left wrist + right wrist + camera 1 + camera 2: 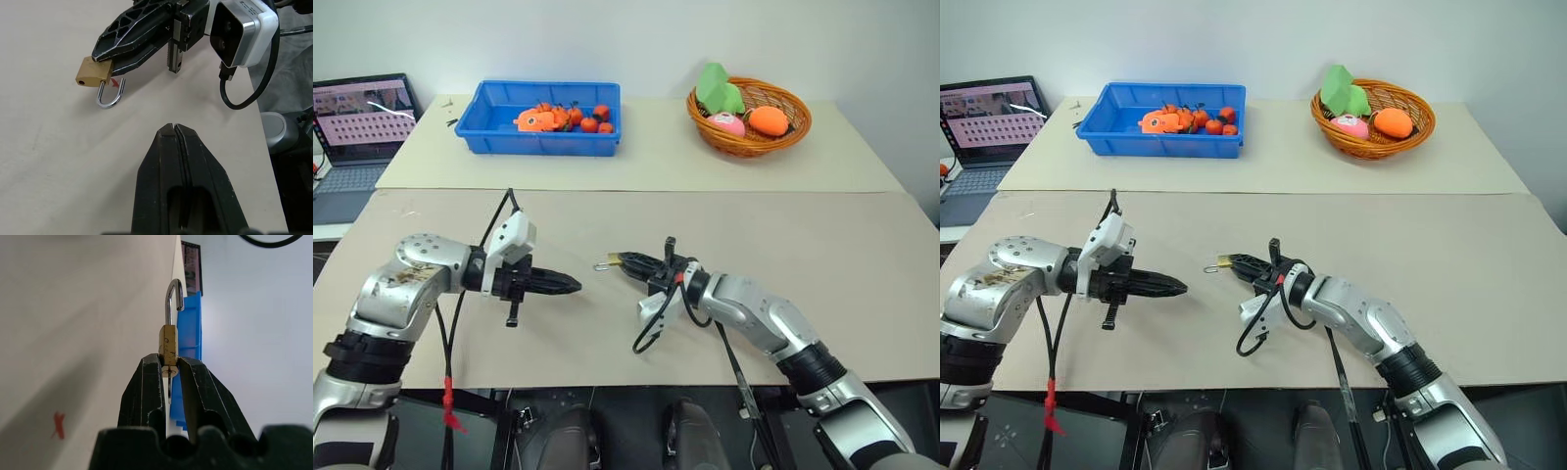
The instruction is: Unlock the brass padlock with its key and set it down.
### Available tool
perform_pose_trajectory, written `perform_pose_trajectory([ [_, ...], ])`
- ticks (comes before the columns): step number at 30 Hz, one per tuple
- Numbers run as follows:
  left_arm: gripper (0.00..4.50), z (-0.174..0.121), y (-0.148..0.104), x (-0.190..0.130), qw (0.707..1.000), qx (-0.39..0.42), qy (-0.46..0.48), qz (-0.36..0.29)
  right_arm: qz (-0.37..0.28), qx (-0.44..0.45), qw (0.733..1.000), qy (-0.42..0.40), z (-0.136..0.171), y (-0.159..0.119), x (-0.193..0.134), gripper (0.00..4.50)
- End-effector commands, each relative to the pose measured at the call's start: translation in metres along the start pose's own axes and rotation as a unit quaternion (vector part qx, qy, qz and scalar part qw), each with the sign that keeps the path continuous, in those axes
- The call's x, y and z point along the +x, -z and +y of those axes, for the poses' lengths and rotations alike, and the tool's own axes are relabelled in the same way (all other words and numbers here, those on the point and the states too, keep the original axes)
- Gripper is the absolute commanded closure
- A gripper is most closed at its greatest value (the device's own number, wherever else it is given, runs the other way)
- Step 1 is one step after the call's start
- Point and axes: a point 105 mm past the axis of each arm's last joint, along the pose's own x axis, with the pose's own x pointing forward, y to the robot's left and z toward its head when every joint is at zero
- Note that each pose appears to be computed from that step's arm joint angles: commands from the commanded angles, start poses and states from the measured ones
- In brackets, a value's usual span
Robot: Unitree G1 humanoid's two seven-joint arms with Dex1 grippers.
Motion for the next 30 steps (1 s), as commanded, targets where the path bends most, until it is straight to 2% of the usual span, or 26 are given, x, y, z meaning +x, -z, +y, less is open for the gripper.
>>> perform_pose_trajectory([
  [1, 4.46, 0.001, -0.009, -0.001, 1.000, 0.030, -0.005, -0.006, 0.014, -0.001, 1.000, -0.018, 0.001, 0.009, -0.002, 4.40],
  [9, 4.46, 0.004, -0.007, 0.001, 0.999, 0.035, -0.007, -0.005, 0.010, 0.019, 0.995, -0.092, 0.024, 0.008, -0.010, 4.40],
  [10, 4.49, 0.005, -0.007, 0.002, 0.999, 0.035, -0.008, -0.006, 0.009, 0.022, 0.995, -0.097, 0.025, 0.008, -0.011, 3.90],
  [12, 4.50, 0.005, -0.008, 0.002, 0.999, 0.037, -0.009, -0.008, 0.010, 0.031, 0.994, -0.104, 0.027, 0.008, -0.012, 3.26],
  [15, 4.50, 0.006, -0.009, 0.003, 0.999, 0.038, -0.009, -0.010, 0.011, 0.048, 0.991, -0.123, 0.029, 0.008, -0.013, 1.95],
  [16, 4.50, 0.007, -0.009, 0.003, 0.999, 0.039, -0.009, -0.011, 0.010, 0.042, 0.990, -0.131, 0.031, 0.007, -0.014, 1.84],
  [19, 4.50, 0.007, -0.010, 0.004, 0.999, 0.039, -0.009, -0.013, 0.013, 0.043, 0.988, -0.150, 0.036, 0.009, -0.018, 0.86],
  [26, 4.50, 0.010, -0.012, 0.004, 0.999, 0.039, -0.011, -0.015, 0.020, 0.163, 0.954, -0.249, 0.045, 0.010, -0.054, 0.86],
  [30, 4.50, 0.010, -0.010, 0.006, 0.999, 0.035, -0.013, -0.020, 0.021, 0.304, 0.914, -0.269, 0.039, 0.002, -0.075, 0.86],
])
